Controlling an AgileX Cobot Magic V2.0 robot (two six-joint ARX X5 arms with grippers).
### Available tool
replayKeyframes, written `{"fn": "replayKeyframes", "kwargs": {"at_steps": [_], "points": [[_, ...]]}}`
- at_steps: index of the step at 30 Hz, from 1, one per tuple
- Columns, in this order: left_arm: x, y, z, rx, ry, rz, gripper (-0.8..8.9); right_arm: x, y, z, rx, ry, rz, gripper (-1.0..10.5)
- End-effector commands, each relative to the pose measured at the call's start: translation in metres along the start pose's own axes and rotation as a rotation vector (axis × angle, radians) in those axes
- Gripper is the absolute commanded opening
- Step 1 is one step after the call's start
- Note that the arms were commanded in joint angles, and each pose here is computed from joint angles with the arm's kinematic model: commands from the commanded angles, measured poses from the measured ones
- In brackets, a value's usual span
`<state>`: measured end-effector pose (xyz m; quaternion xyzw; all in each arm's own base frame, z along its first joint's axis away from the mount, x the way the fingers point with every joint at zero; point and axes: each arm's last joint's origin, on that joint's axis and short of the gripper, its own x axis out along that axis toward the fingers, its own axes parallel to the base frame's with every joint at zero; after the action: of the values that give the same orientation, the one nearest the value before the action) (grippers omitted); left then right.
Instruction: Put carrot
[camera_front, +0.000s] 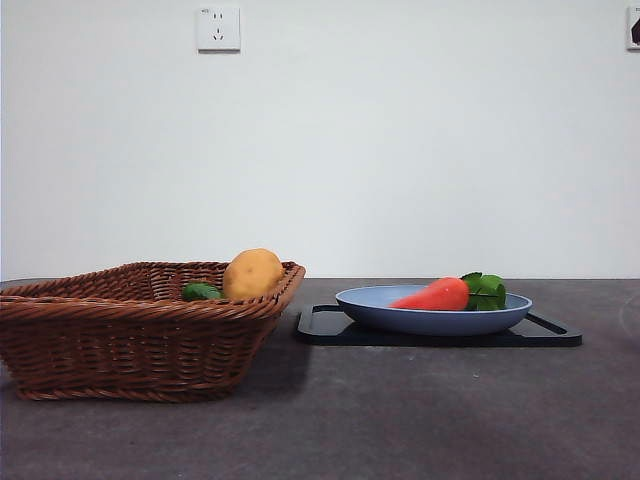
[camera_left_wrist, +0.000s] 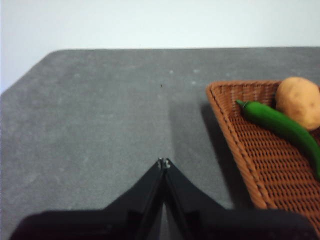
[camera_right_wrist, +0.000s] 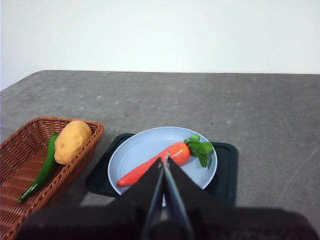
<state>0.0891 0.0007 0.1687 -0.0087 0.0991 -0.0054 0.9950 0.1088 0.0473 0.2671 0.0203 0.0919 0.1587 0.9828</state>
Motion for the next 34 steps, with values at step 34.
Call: {"fn": "replayKeyframes", "kwargs": {"at_steps": [34], "points": [[0.010, 0.001, -0.017, -0.021, -0.019, 0.000, 0.06, -0.001, 0.000, 0.002, 0.000, -0.013, 0.001, 0.1]]}}
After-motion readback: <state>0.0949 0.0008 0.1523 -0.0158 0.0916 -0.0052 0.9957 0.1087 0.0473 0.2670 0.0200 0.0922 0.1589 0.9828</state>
